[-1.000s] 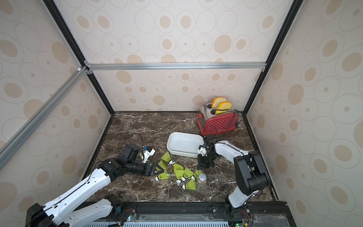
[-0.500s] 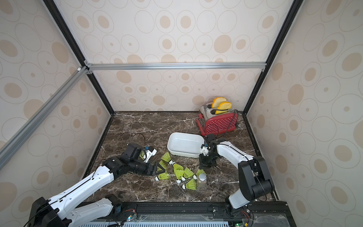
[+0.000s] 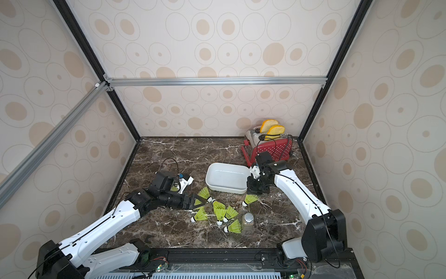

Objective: Put the shuttlecocks into the storage box
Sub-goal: Pick up the shuttlecock at the center of the board, then place the shuttlecock in the storage box.

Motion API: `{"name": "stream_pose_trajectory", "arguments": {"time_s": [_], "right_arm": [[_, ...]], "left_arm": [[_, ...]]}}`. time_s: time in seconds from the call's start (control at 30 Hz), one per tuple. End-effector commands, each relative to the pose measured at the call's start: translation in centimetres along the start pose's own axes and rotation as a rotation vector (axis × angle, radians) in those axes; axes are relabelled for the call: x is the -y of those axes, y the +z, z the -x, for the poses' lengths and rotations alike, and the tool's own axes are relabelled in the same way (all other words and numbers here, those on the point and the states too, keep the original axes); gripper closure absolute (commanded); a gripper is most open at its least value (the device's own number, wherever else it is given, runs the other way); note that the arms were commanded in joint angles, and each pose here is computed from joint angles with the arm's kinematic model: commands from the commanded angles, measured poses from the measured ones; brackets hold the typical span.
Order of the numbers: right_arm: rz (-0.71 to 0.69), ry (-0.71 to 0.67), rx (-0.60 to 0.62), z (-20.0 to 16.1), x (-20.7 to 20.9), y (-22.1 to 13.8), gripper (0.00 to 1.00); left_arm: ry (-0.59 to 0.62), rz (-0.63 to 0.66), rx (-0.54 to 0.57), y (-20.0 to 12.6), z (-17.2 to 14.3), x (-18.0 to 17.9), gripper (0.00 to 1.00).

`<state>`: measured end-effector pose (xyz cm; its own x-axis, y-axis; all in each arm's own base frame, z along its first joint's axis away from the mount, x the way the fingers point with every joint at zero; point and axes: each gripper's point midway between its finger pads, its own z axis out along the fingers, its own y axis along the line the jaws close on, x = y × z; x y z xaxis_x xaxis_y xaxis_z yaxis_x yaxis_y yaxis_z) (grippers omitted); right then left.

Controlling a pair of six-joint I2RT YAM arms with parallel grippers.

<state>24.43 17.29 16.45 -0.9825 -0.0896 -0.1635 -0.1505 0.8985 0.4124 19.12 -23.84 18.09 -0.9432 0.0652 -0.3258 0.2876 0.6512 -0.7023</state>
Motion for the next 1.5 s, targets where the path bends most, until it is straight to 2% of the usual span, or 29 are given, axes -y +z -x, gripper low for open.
{"name": "stream_pose_trajectory", "arguments": {"time_s": [0.0, 0.27, 0.53, 0.77, 0.93, 1.07, 1.33, 1.47], "right_arm": [[-0.002, 0.019, 0.036, 1.0, -0.7, -2.0, 1.00], [0.035, -0.050, 0.101, 6.5, -3.5, -3.4, 1.00], [0.123, -0.022, 0.178, 10.9, -5.9, -2.6, 1.00], [0.196, 0.120, 0.290, 14.0, -6.8, 0.5, 1.00], [0.236, 0.209, 0.422, 16.5, -7.9, 2.7, 1.00], [0.250, 0.237, 0.453, 17.9, -9.2, 4.7, 1.00], [0.316, 0.330, 0.474, 19.1, -9.7, 9.2, 1.00], [0.329, 0.357, 0.475, 18.6, -10.3, 10.6, 1.00]], "left_arm": [[0.018, -0.012, 0.055, -0.9, 2.3, 1.9, 0.13], [-0.009, 0.003, 0.124, -2.2, 6.1, 2.8, 0.13], [-0.106, 0.091, 0.234, -4.9, 8.8, 0.7, 0.12], [-0.144, 0.133, 0.278, -7.0, 8.7, 0.1, 0.11], [-0.216, 0.065, 0.342, -8.3, 10.0, -0.4, 0.11], [-0.234, 0.023, 0.336, -8.2, 10.6, 0.1, 0.10], [-0.340, 0.100, 0.346, -9.0, 10.4, -1.0, 0.11], [-0.328, 0.115, 0.356, -9.6, 10.5, -0.7, 0.11]]}}
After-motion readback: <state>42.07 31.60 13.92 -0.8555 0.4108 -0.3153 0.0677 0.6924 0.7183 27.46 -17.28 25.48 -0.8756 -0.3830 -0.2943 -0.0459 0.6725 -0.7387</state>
